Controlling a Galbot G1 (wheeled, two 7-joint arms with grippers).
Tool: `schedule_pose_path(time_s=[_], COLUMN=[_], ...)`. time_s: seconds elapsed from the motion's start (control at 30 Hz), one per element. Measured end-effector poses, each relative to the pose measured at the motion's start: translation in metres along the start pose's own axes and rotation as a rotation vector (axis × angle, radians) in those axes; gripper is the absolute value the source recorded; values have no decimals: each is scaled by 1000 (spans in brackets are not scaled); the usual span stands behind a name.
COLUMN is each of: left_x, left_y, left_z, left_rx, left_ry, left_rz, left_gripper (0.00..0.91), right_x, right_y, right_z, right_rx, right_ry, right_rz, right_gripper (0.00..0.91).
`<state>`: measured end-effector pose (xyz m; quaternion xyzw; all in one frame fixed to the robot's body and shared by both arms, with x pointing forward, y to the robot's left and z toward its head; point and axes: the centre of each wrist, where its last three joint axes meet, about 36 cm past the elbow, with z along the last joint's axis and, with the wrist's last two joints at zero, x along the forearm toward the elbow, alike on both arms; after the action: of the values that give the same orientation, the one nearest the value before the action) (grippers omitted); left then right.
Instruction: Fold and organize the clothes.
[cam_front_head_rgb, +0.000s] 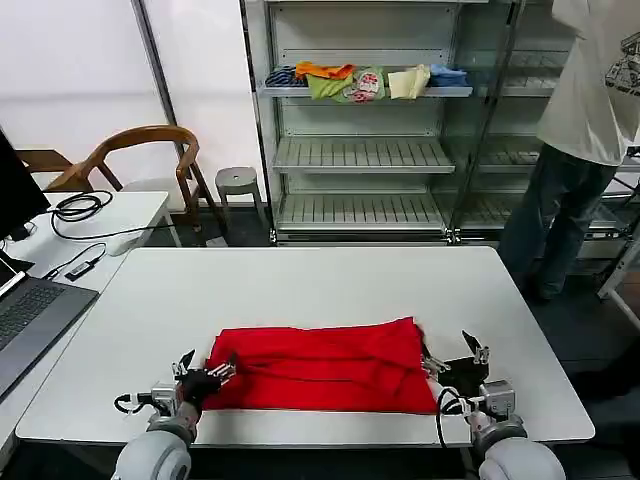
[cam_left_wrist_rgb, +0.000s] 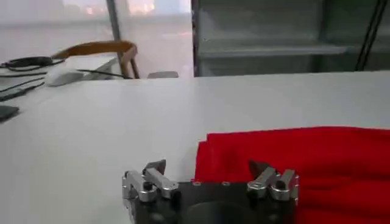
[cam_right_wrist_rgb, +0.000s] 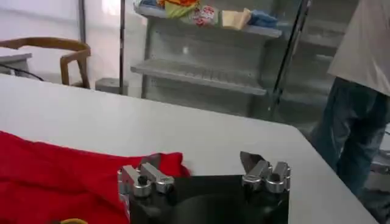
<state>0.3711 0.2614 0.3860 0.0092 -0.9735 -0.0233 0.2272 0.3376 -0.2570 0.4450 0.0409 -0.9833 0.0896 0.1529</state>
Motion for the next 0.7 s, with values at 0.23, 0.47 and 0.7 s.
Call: schedule_pose_path(time_s=[0.23,0.47,0.7], left_x=[-5,-6,-7], left_y=[-6,-13,-17], left_z=[6,8,11], left_rx=[-6,-3,-1], left_ry=[33,43,52], left_rz=[-30,-25,-17], left_gripper=[20,30,30], right_x=[2,1,-1], right_y=[1,-1,-2], right_z=[3,4,6], right_rx=[7,14,18], right_ry=[-5,-7,-4], right_rz=[3,9,9], right_gripper=[907,907,907])
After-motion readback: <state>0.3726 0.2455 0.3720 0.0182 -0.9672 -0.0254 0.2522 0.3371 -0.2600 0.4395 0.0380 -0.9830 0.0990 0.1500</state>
